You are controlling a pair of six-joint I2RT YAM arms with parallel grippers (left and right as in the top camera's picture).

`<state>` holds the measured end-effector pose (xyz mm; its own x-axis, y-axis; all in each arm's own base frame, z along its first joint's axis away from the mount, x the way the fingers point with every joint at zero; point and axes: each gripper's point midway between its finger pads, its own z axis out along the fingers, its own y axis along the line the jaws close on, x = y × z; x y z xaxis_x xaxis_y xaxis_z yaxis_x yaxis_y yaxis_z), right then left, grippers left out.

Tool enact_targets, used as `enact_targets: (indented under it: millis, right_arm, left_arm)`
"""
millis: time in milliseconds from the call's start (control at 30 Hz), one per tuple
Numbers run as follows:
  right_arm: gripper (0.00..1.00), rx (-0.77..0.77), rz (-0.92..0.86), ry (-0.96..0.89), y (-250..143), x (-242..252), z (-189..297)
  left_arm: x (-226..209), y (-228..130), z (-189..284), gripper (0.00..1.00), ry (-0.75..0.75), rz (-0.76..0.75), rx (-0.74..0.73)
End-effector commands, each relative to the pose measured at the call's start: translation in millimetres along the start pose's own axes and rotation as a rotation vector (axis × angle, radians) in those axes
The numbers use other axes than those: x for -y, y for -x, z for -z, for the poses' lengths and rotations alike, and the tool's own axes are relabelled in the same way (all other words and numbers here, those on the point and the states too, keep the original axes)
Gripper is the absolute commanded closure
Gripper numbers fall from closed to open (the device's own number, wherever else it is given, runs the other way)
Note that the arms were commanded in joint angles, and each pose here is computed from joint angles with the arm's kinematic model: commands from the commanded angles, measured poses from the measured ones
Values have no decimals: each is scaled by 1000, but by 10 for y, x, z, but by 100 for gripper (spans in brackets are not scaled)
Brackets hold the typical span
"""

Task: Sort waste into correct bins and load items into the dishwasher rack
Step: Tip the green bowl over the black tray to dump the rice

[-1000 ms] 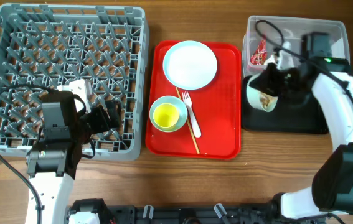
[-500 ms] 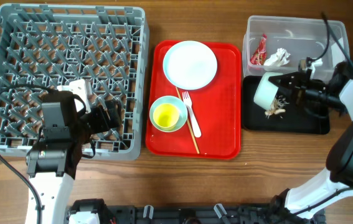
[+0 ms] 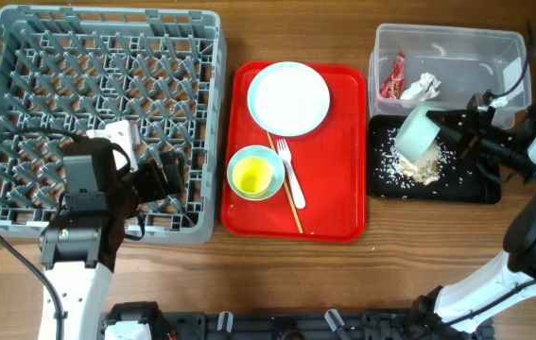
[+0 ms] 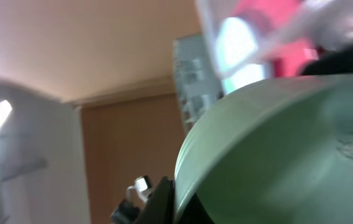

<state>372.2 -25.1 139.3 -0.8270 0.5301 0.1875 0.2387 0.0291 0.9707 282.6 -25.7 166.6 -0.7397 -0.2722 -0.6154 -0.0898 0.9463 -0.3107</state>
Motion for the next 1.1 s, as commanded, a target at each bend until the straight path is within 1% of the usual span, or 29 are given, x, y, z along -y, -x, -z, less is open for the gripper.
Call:
enact_targets:
  millis: [0,67,167,233,267,300,333,400,433,500,533,667,767,933,1067]
  right_arm:
    - [96,5,-49,-48,2,140,-3]
    - [96,-24,180,204,-88,-286,10]
    - [96,-26,186,160,-90,-217,-18]
    - [96,-22,83,46,-57,-27,-38]
    - [95,-21,80,44,-54,-24,-38]
    - [96,-25,91,77,-61,-80,-35]
    - [96,-28,207,206,-95,-295,-7]
    - [96,-27,229,193,-102,-281,-19]
    - [96,-27,203,139,-89,-192,-34]
    - [96,-9,12,-95,-37,202,-47]
    - [96,-9,18,-124,-43,252,-48]
    - [96,-56,142,-116,-215,175,-87]
    - [96,-77,256,-142,-333,-48,-98]
    - [96,-94,487,-377,-556,-458,-231]
    - [96,-108,659,-523,-742,-653,-509]
  left_arm:
    - [42,68,42,0,-18,1,16]
    - [42,68,42,0,-18,1,16]
    - [41,68,42,0,-18,1,16]
    - [42,68,42,0,-18,1,16]
    - [42,68,42,0,-18,1,16]
    - [41,68,42,0,-18,1,16]
    - [42,68,42,0,-18,1,16]
    - [42,68,42,0,-18,1,16]
    - [43,68,42,0,-18,1,16]
    - [42,68,42,0,-18,1,16]
    - [43,68,42,0,-18,1,16]
    - [43,68,42,0,-18,0,16]
    - [42,69,42,0,-18,1,16]
    - [42,69,42,0,-18,1,16]
    - [42,69,42,0,-18,1,16]
